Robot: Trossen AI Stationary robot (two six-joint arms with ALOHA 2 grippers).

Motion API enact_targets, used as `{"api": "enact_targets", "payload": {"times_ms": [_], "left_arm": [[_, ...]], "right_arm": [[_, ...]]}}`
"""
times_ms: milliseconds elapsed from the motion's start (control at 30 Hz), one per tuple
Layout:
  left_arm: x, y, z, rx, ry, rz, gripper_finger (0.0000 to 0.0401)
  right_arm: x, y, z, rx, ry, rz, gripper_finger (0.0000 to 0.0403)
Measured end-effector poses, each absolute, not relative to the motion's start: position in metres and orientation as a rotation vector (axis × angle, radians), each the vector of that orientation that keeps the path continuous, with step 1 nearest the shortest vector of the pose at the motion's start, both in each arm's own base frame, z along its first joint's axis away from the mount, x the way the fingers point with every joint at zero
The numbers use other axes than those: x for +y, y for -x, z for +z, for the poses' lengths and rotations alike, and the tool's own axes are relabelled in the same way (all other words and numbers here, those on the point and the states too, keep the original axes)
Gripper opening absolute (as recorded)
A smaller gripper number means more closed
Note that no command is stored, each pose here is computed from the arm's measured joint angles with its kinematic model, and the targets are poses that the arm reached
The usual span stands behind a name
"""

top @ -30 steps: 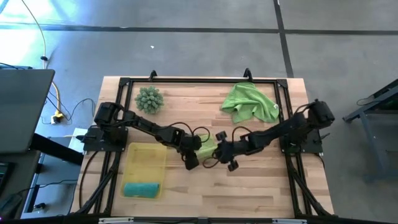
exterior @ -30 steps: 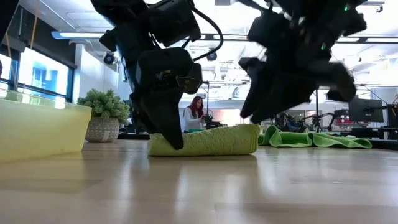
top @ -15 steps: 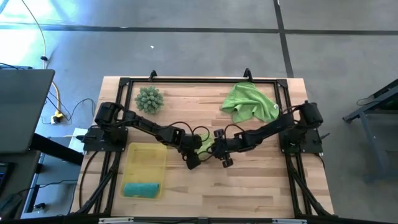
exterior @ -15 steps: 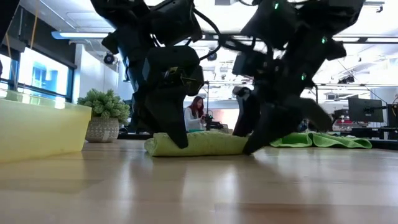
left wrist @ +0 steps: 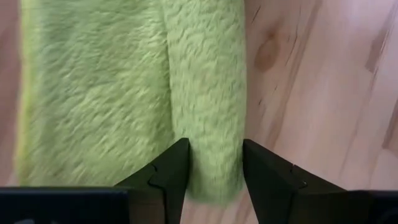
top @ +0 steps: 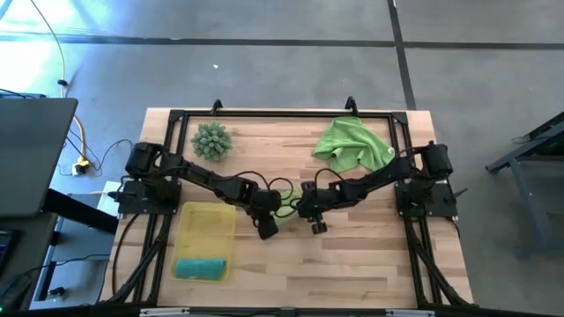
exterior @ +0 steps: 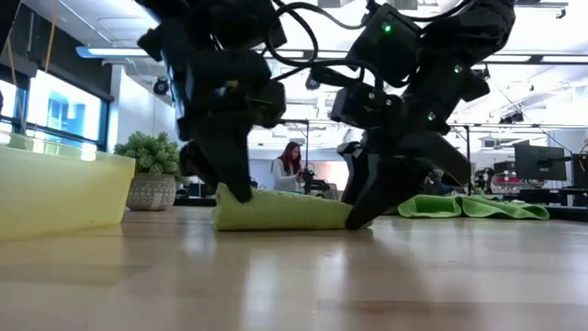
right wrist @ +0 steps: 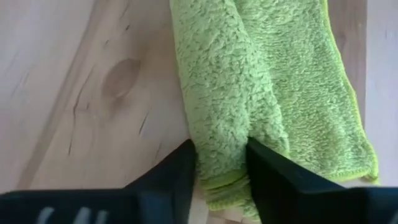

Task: Roll microfiber towels into tight, uniform cylinder then place into a basket
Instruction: Roll the light green towel

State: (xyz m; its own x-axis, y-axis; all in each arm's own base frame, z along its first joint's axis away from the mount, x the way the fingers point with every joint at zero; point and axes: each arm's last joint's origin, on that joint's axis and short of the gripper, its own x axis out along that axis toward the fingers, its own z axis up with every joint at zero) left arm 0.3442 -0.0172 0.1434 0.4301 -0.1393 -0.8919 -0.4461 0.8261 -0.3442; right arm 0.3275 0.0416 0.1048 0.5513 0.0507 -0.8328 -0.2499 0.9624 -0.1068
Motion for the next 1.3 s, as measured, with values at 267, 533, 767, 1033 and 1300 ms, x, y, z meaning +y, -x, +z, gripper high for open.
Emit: {"api": "enact_targets", "payload": {"times_ms": [267, 533, 767, 1033, 1300], "left_arm": [[-0.015, -0.325, 0.148, 1.262, 0.509, 0.291, 0.0138], [-0.017, -0.326, 0.153, 1.218, 0.39, 0.329, 0.0138], [-0.033, -0.318, 0.171, 1.199, 0.258, 0.241, 0.0138], [-0.061, -0.333, 0.184, 0.946, 0.113, 0.188, 0.014], [-0.066, -0.344, 0.166, 0.889, -0.024, 0.306, 0.0158]], "right_arm": [[0.035, -0.328, 0.104, 0.983, 0.069, 0.193, 0.0051], [0.012, -0.327, 0.103, 1.028, -0.234, 0.204, 0.0036], [-0.007, -0.324, 0.102, 1.053, -0.396, 0.213, 0.0035], [-0.02, -0.321, 0.102, 1.066, -0.514, 0.239, 0.0035], [-0.025, -0.319, 0.101, 1.082, -0.579, 0.245, 0.0035]]}}
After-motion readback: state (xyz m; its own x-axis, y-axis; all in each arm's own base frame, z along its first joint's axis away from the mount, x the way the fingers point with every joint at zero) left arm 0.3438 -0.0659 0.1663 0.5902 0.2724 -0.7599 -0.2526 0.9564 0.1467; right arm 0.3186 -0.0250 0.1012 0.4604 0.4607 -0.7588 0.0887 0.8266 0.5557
